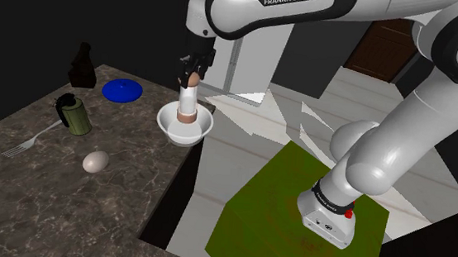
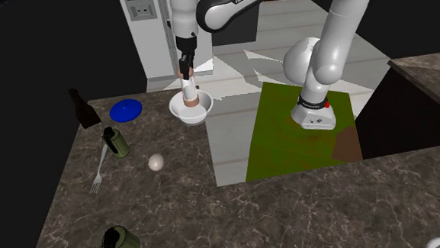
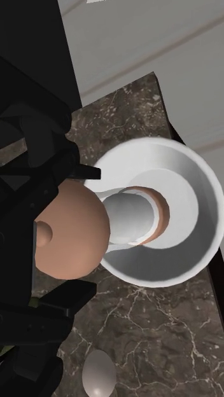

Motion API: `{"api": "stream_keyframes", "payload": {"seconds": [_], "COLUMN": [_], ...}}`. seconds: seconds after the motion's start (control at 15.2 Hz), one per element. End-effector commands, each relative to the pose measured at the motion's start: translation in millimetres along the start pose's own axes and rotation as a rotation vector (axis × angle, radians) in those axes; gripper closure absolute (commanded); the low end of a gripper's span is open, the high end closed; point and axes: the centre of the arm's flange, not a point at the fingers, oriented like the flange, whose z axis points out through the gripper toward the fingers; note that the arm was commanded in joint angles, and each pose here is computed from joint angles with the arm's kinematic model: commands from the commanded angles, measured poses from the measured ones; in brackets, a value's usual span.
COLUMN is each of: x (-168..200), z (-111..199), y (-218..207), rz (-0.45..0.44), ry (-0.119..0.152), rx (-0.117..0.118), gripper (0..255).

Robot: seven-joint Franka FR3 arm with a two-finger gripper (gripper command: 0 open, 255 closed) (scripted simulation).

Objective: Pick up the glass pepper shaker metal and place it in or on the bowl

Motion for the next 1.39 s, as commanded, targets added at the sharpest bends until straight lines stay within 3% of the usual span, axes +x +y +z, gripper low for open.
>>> {"api": "stream_keyframes", "payload": {"seconds": [0.0,0.4,0.46,0.79,1.06,1.32], "x": [-1.2,-1.1,-1.1,-1.1,-1.2,-1.2], "z": [3.6,3.6,3.6,3.6,-46.4,-46.4], "y": [0.8,0.7,0.7,0.8,0.8,0.8], "rz": [0.000,0.000,0.000,0.000,0.000,0.000], "ry": [0.001,0.001,0.001,0.001,0.001,0.001], "rx": [0.000,0.000,0.000,0.000,0.000,0.000], "gripper": [255,255,0,0,0,0]}}
